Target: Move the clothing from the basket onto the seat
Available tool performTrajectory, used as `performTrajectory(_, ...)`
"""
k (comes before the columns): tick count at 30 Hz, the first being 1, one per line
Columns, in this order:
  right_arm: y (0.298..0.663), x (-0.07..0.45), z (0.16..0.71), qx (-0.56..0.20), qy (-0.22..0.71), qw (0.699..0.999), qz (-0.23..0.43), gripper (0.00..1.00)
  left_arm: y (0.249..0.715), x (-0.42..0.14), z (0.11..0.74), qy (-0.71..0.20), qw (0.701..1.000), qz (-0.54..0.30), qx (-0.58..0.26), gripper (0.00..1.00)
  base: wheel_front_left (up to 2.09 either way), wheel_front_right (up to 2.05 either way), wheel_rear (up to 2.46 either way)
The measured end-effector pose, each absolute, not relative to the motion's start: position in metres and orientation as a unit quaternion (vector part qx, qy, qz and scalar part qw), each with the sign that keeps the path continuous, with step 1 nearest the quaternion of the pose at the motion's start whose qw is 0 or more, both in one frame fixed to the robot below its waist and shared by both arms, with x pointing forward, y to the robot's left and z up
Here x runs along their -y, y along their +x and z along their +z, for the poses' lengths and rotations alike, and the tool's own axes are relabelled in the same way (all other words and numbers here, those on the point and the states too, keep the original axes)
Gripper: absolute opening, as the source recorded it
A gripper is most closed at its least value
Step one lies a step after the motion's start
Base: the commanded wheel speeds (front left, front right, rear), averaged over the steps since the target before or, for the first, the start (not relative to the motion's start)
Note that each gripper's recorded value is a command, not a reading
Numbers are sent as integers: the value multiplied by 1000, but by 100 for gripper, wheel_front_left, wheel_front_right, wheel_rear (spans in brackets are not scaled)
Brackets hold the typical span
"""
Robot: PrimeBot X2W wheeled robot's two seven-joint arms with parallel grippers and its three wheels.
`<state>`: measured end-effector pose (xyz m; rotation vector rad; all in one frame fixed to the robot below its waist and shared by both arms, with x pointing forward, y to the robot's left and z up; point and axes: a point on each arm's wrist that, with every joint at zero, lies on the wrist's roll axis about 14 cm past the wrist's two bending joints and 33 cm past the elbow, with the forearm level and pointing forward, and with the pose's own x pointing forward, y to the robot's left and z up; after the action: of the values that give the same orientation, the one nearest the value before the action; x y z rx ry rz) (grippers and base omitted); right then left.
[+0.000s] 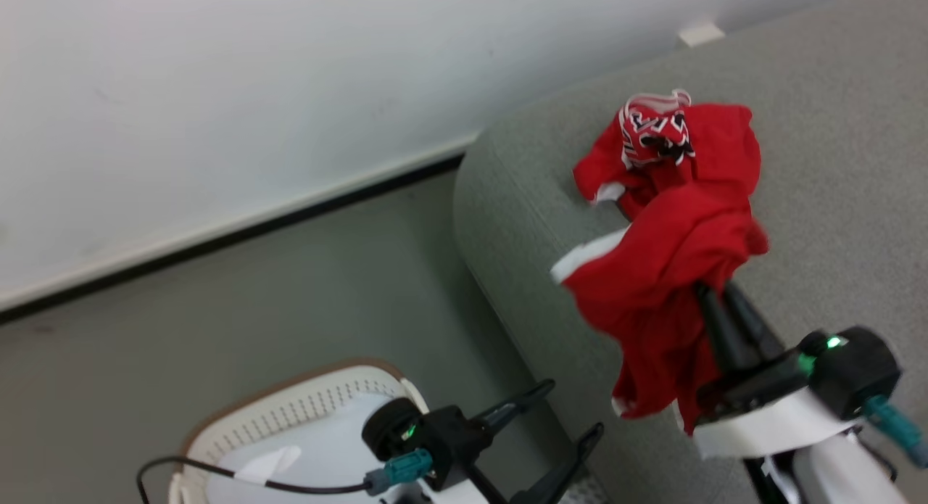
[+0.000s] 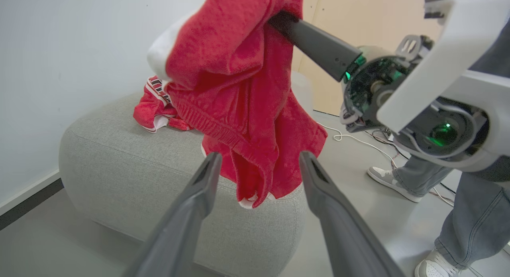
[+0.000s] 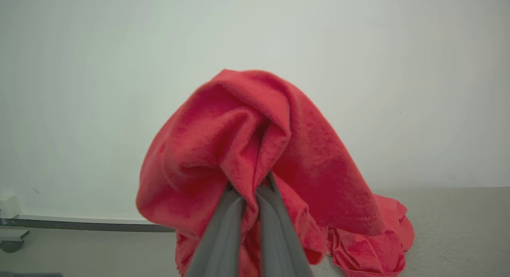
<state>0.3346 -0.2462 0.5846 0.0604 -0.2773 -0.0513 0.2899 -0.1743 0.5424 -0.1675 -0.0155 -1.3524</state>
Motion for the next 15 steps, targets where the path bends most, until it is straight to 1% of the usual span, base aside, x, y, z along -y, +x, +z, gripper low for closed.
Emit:
performTrajectory(4,352,280,605,165,19,983,-78,0,301,181,533,-83,754,-652,2,100,0,0,0)
performTrajectory(8,381,307,615,182,5,976,-120,0,326,178,516,-81,743,-664,1,100,0,0,0)
performTrajectory(11,415,321,618,187,-11,973,-132,0,346,175,501,-88,737,-670,-5,100,0,0,0)
performTrajectory(15,465,348,618,188,-30,970,-150,0,376,165,470,-100,747,-657,-23,100,0,0,0)
